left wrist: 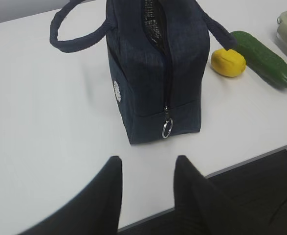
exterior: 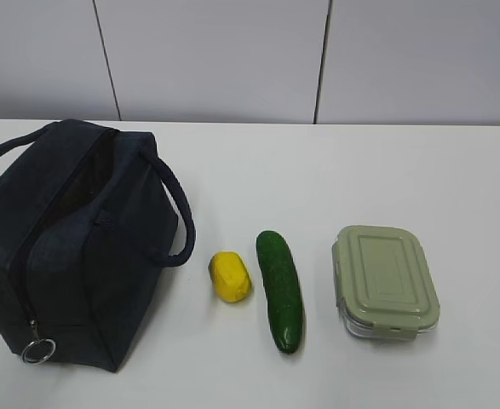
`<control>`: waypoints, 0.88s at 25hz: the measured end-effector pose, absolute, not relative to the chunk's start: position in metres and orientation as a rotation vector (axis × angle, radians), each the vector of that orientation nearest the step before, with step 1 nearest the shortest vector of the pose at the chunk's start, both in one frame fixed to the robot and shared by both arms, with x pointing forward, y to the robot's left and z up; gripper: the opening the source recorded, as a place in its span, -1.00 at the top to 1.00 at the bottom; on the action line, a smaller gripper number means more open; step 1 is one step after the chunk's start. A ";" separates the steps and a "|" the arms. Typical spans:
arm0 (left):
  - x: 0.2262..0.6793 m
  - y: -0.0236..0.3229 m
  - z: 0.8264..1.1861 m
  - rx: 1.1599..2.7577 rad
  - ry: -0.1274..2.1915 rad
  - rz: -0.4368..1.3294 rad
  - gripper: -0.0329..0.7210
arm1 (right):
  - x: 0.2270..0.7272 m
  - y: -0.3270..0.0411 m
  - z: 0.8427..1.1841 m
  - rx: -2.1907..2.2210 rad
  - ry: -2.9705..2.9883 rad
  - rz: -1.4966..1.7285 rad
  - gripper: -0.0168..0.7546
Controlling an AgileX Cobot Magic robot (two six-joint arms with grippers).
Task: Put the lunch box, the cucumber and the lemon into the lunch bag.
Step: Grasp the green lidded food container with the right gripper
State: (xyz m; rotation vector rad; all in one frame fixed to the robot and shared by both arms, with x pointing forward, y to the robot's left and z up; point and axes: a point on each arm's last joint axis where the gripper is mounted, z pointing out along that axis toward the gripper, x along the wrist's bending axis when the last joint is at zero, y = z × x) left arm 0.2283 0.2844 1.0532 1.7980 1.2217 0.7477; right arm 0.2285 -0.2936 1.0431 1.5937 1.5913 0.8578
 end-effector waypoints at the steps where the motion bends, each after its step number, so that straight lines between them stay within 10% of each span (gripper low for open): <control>1: 0.228 0.284 1.053 1.797 1.221 0.746 0.28 | 0.228 -0.294 1.043 1.594 1.591 0.858 0.10; 22: 0.228 0.284 1.053 1.797 1.221 0.746 0.28 | 0.237 -0.281 1.053 1.594 1.587 1.078 0.10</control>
